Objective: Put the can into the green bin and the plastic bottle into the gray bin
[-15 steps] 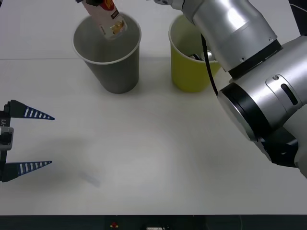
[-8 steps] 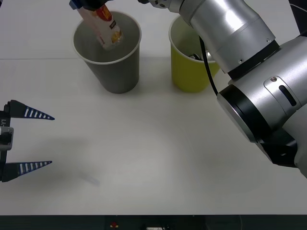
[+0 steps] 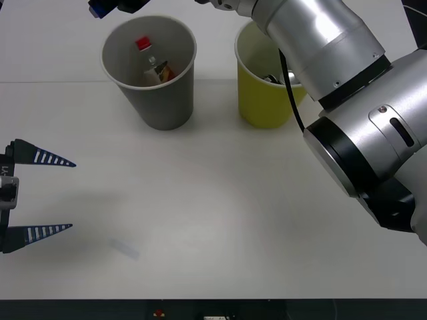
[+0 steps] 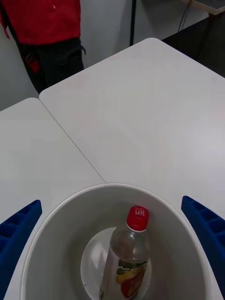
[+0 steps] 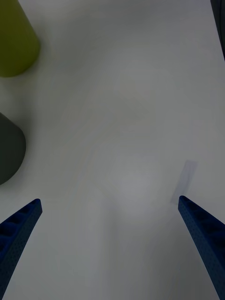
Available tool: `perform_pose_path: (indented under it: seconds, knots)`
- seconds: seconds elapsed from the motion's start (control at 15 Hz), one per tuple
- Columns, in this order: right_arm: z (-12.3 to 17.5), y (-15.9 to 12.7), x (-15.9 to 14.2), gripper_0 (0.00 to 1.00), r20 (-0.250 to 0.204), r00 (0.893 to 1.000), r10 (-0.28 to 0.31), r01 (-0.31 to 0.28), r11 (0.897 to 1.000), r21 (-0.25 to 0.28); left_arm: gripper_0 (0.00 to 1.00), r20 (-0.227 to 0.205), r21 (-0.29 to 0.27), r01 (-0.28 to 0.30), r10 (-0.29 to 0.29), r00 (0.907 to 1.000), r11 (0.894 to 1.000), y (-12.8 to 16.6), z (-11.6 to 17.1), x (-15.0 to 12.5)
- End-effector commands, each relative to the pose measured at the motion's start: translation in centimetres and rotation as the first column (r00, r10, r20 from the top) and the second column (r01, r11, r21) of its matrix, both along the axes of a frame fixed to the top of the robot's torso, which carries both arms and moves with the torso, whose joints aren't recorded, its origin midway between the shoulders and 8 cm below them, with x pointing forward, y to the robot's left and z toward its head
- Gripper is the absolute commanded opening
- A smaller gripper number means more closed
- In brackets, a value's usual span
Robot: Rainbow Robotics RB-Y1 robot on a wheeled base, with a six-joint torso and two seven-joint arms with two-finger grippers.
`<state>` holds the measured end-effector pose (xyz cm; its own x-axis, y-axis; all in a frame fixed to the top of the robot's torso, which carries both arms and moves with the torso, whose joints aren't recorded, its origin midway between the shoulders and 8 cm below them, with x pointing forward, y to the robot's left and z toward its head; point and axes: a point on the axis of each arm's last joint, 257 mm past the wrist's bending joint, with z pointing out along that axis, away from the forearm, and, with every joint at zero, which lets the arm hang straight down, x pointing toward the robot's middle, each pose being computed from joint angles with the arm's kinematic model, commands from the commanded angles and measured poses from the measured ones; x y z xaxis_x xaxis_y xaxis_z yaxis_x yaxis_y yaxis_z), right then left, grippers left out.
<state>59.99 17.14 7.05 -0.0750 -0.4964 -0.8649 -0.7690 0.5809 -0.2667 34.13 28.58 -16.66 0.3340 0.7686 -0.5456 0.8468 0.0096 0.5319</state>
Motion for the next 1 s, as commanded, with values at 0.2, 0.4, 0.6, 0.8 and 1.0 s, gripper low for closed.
perform_pose_path:
  seconds: [0.2,0.4,0.6,0.8,1.0]
  knots:
    - [1.1,-0.5,-0.4,1.0,0.015,1.0,0.02,-0.02,1.0,0.007,1.0,0.0,0.0,0.0,0.0,1.0,1.0,0.0,0.0,0.0]
    - [2.3,-2.6,-2.2,1.0,0.028,0.999,0.047,-0.047,0.998,0.033,1.0,0.0,0.0,0.0,0.0,1.0,1.0,0.0,0.0,0.0]
    - [2.2,-5.0,-4.8,1.0,0.074,0.994,0.082,-0.086,0.995,0.052,1.0,0.0,0.0,0.0,0.0,1.0,1.0,0.0,0.0,0.0]
    - [1.9,-7.6,-7.4,1.0,0.121,0.986,0.112,-0.12,0.991,0.059,1.0,0.0,0.0,0.0,0.0,1.0,1.0,0.0,0.0,0.0]
    - [0.5,-10.2,-9.9,1.0,0.18,0.975,0.127,-0.145,0.986,0.087,1.0,0.0,0.0,0.0,0.0,1.0,1.0,0.0,0.0,0.0]
